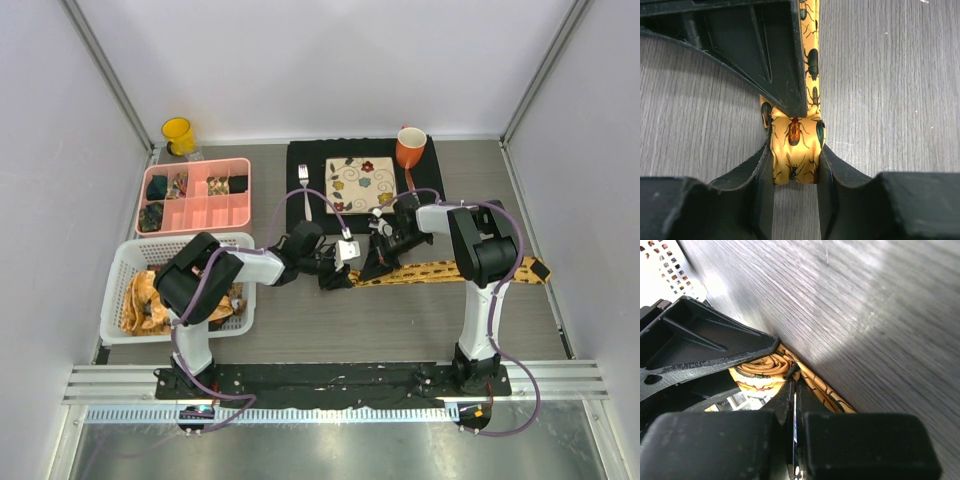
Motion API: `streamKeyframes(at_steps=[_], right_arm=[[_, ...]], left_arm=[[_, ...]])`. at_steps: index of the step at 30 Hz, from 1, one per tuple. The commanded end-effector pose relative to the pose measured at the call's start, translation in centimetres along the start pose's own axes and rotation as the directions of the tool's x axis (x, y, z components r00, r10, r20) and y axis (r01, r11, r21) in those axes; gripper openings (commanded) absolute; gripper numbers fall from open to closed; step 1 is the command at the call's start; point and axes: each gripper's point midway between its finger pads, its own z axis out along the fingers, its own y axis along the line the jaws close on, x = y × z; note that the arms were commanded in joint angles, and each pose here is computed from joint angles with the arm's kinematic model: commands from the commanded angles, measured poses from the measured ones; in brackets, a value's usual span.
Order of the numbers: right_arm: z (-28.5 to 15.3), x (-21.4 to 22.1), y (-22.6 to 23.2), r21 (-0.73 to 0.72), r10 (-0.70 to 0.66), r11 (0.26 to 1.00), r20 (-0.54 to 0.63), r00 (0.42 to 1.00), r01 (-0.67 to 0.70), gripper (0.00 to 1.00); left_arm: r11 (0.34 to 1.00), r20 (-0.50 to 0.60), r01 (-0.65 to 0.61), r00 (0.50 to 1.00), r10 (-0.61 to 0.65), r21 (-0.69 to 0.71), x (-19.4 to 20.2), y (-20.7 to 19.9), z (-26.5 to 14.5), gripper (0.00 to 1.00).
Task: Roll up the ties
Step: Roll the tie at the center of the board.
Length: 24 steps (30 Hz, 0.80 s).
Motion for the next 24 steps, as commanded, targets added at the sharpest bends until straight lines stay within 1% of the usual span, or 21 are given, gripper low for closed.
streamKeyframes(at_steps=[1,6,10,11,13,14,16,17,19,20,24], right_arm=[[1.0,-0.7,-6.2,0.259,-0.020,0.966,0.014,1.000,0.016,0.01],[1.3,-0.8,-6.3,0.267,-0.011,0.964,0.015,1.000,0.006,0.01],[1.3,-0.7,-6.3,0.272,-0.011,0.962,0.017,1.000,0.006,0.01],[1.3,-0.8,-6.3,0.275,-0.012,0.961,0.018,1.000,0.007,0.01],[1.2,-0.7,-6.5,0.287,-0.015,0.958,0.018,1.000,0.009,0.01],[1.1,-0.7,-6.6,0.293,-0.017,0.956,0.021,1.000,0.010,0.01],[1.2,-0.4,-6.8,0.298,-0.014,0.954,0.014,1.000,0.009,0.01],[1.2,-0.3,-6.9,0.302,-0.010,0.953,0.012,1.000,0.006,0.01],[1.2,-0.3,-7.1,0.309,-0.012,0.951,0.012,1.000,0.008,0.01],[1.2,-0.3,-7.2,0.313,-0.010,0.950,0.012,1.000,0.005,0.01],[1.1,-0.4,-7.4,0.325,-0.010,0.946,0.016,1.000,0.005,0.01]], left_arm=[[0.999,0.093,-0.042,0.995,0.040,0.019,-4.1,0.2,0.2,0.32],[1.000,0.121,-0.025,0.992,0.023,0.016,-6.0,0.1,1.5,0.33],[1.000,0.121,-0.001,0.993,0.001,-0.001,-6.0,0.5,2.4,0.34],[1.000,0.118,0.007,0.993,-0.007,-0.005,-5.9,0.6,2.5,0.37],[0.999,0.096,0.037,0.995,-0.034,-0.034,-5.3,1.2,2.0,0.40],[0.997,0.085,0.061,0.995,-0.057,-0.041,-4.2,1.3,1.4,0.43],[0.997,0.100,0.062,0.993,-0.058,-0.044,-4.2,1.2,0.4,0.47],[0.996,0.086,0.076,0.994,-0.071,-0.045,-3.2,1.1,-0.1,0.52],[0.996,0.089,0.074,0.994,-0.070,-0.041,-2.9,0.9,-0.8,0.54],[0.996,0.080,0.085,0.993,-0.082,-0.041,-2.1,0.9,-1.1,0.55],[0.997,0.078,0.066,0.995,-0.063,-0.031,-1.3,0.8,-0.7,0.55]])
